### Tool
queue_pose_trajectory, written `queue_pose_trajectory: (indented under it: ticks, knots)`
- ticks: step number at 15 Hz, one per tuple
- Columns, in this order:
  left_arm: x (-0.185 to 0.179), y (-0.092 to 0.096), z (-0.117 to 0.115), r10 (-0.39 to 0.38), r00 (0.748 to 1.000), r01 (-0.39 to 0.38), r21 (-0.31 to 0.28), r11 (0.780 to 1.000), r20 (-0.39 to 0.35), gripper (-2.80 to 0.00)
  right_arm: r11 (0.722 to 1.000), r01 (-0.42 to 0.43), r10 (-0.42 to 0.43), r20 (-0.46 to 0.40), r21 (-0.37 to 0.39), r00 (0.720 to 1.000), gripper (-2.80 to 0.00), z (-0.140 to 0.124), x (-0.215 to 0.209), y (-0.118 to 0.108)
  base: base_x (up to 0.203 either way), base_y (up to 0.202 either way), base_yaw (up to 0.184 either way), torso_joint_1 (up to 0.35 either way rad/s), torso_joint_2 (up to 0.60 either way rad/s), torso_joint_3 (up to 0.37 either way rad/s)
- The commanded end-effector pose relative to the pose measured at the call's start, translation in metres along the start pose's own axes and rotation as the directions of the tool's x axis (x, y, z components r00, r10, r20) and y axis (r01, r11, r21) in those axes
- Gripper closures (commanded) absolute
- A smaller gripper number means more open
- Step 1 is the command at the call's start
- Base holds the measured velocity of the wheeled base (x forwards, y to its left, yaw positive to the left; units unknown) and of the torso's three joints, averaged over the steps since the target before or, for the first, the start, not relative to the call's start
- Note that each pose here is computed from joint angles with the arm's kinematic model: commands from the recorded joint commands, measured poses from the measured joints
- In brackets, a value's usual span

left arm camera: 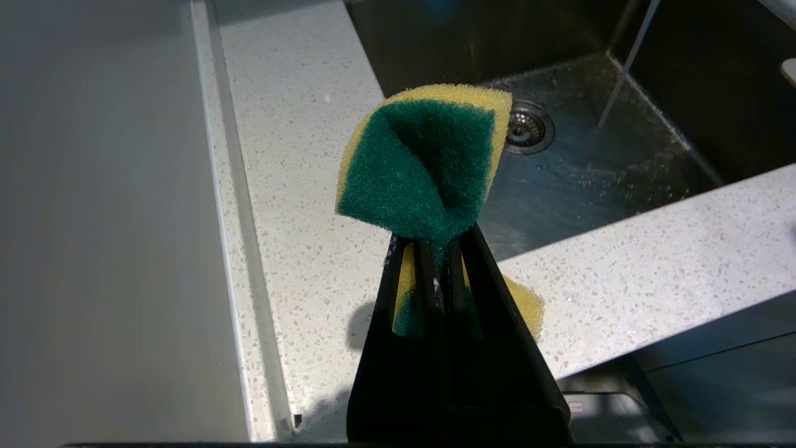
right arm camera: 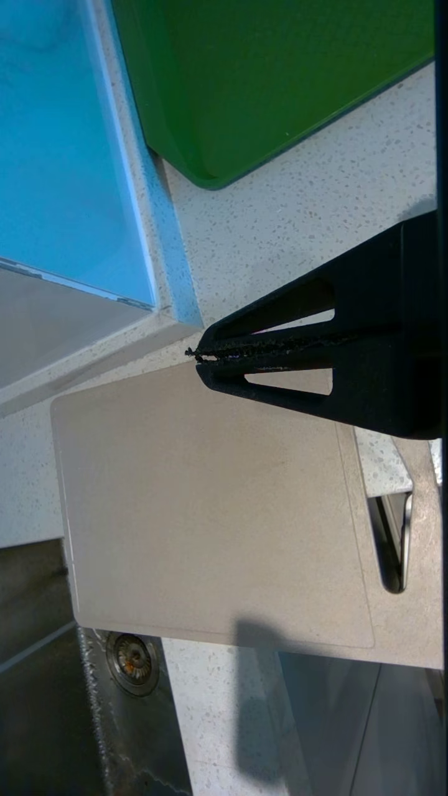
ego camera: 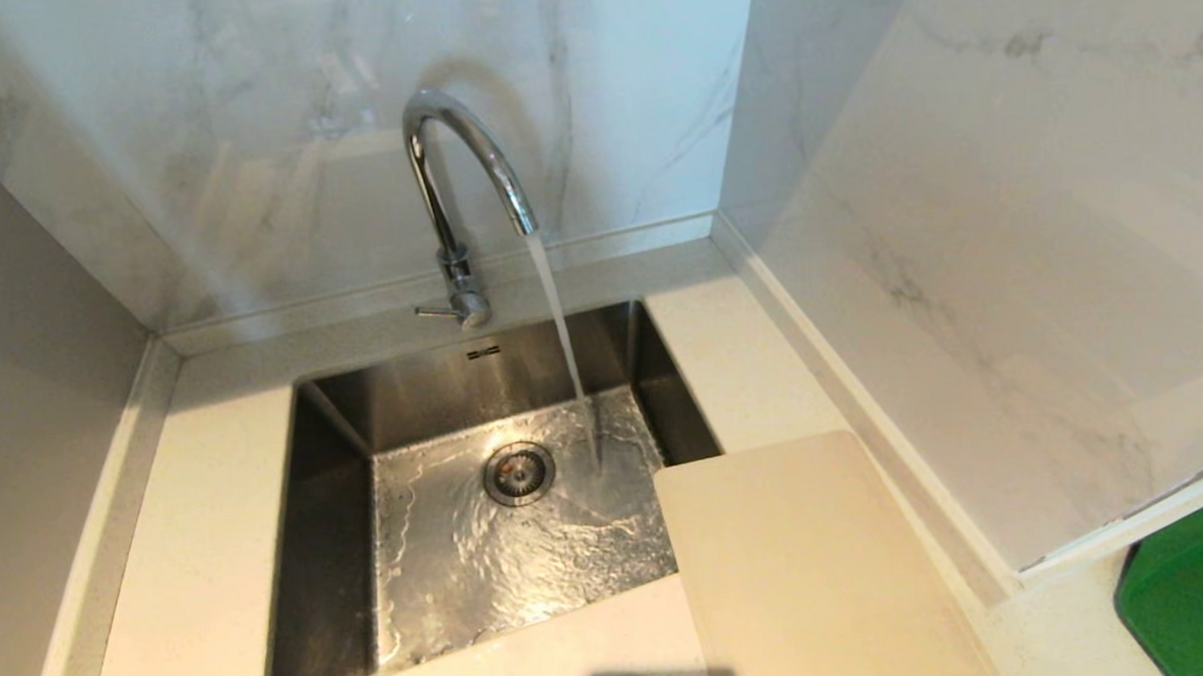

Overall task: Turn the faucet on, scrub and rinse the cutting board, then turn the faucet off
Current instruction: Pick up the cutting board

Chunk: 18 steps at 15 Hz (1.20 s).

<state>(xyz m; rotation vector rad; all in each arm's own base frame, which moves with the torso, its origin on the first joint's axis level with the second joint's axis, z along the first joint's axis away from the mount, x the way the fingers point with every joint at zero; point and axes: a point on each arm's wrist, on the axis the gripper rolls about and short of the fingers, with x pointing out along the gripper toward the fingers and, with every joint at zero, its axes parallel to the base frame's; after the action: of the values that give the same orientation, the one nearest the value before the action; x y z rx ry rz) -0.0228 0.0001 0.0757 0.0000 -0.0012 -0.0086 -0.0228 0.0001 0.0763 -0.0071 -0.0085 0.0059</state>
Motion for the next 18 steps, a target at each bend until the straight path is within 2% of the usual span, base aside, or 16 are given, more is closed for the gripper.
queue_pose_trajectory:
  ticks: [1, 16, 18]
  knots:
    - [-0.0003, 0.0001, -0.0006, 0.002, 1.000, -0.002, 0.000, 1.000, 0.003, 0.00, 1.000, 0.000, 0.000, 0.001, -0.001, 1.000, 0.00, 0.0001, 0.0000, 0.0000, 0.000, 0.000, 0.000, 0.000, 0.00, 0.000]
    - [-0.0003, 0.0001, -0.0006, 0.002, 1.000, -0.002, -0.002, 1.000, 0.003, 0.00, 1.000, 0.000, 0.000, 0.001, -0.001, 1.000, 0.00, 0.0001, 0.0000, 0.0000, 0.000, 0.000, 0.000, 0.000, 0.00, 0.000]
    - [-0.0003, 0.0001, -0.0006, 0.002, 1.000, -0.002, -0.002, 1.000, 0.003, 0.00, 1.000, 0.000, 0.000, -0.001, -0.001, 1.000, 0.00, -0.0001, 0.0000, 0.0000, -0.148, 0.000, 0.012, 0.022, 0.01, 0.004]
